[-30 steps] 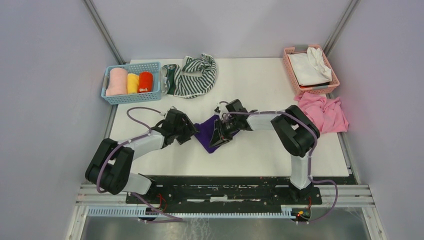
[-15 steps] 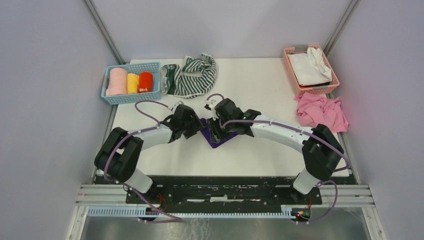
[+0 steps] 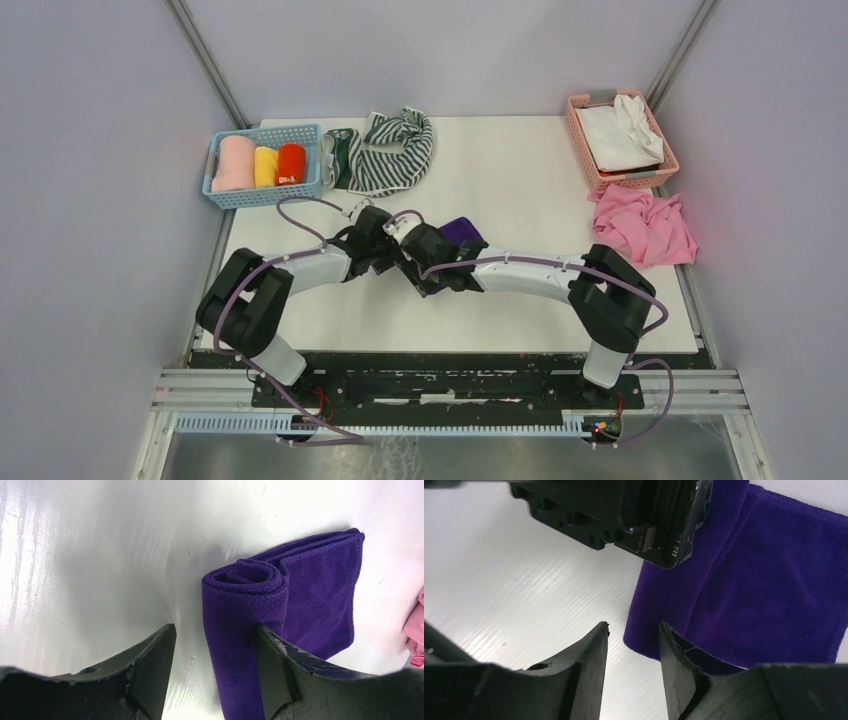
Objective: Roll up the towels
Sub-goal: Roll the towel at the center of the board.
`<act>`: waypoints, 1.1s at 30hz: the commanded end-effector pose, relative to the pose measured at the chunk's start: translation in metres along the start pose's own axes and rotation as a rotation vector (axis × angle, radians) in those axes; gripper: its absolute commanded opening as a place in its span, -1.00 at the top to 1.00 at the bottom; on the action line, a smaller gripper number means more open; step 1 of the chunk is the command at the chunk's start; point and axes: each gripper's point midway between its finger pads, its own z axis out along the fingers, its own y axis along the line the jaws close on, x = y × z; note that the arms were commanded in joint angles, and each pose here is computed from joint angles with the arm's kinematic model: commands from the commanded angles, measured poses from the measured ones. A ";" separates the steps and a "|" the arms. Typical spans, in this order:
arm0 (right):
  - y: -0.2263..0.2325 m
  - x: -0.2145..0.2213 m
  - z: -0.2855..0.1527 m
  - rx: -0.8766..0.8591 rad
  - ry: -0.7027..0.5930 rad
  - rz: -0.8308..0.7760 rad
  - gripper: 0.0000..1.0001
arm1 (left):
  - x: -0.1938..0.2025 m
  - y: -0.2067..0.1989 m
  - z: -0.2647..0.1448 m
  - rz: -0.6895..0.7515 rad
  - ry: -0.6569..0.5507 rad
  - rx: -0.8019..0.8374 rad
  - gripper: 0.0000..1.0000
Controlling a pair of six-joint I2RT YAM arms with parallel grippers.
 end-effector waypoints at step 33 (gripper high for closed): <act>0.091 0.058 0.006 -0.537 0.247 0.114 0.99 | 0.015 0.068 -0.075 -0.019 -0.058 -0.141 -0.50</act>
